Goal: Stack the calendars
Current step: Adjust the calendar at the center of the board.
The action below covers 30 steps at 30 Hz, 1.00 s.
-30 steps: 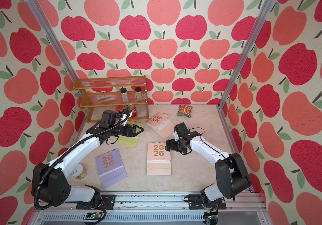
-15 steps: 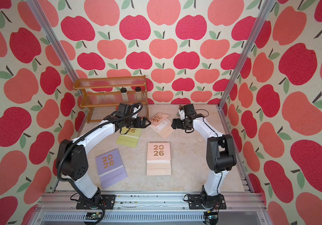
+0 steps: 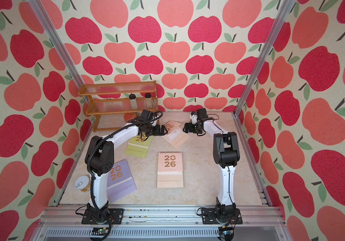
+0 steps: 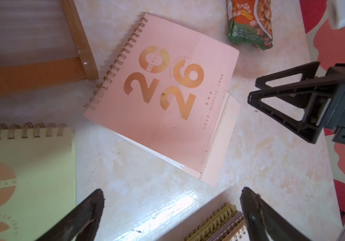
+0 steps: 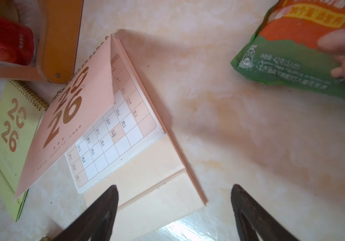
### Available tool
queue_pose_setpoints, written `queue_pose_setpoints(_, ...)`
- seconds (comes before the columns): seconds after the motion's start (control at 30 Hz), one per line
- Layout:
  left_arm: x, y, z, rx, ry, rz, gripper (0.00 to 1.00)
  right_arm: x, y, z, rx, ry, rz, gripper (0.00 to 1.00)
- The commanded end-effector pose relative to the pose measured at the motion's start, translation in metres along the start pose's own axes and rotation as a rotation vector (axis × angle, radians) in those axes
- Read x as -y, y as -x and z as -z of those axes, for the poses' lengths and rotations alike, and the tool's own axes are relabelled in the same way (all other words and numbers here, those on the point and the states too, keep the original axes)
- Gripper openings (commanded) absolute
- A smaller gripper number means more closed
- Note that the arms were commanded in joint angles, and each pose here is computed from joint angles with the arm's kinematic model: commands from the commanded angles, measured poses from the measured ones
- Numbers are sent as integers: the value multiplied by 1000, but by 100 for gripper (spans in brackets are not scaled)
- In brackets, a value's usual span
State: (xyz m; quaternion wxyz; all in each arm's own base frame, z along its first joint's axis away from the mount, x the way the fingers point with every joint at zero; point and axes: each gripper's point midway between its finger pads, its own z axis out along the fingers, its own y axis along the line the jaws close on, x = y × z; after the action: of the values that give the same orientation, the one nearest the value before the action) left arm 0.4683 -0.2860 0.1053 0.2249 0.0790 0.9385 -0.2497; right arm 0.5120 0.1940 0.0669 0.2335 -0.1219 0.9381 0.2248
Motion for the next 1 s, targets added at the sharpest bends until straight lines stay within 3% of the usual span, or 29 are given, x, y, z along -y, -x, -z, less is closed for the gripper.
queue_pose_setpoints(0.0, -16, -4, -10, -40, 41, 75, 100, -6, 5, -7, -5, 52, 26, 87)
queue_pose_setpoints(0.37, -25, -4, -42, -91, 24, 116, 100, -8, -15, -26, -64, 105, -10, 84)
queue_pose_setpoints(0.97, -4, -10, -69, -145, -56, 121, 99, -26, -53, -19, -117, 158, -43, 79)
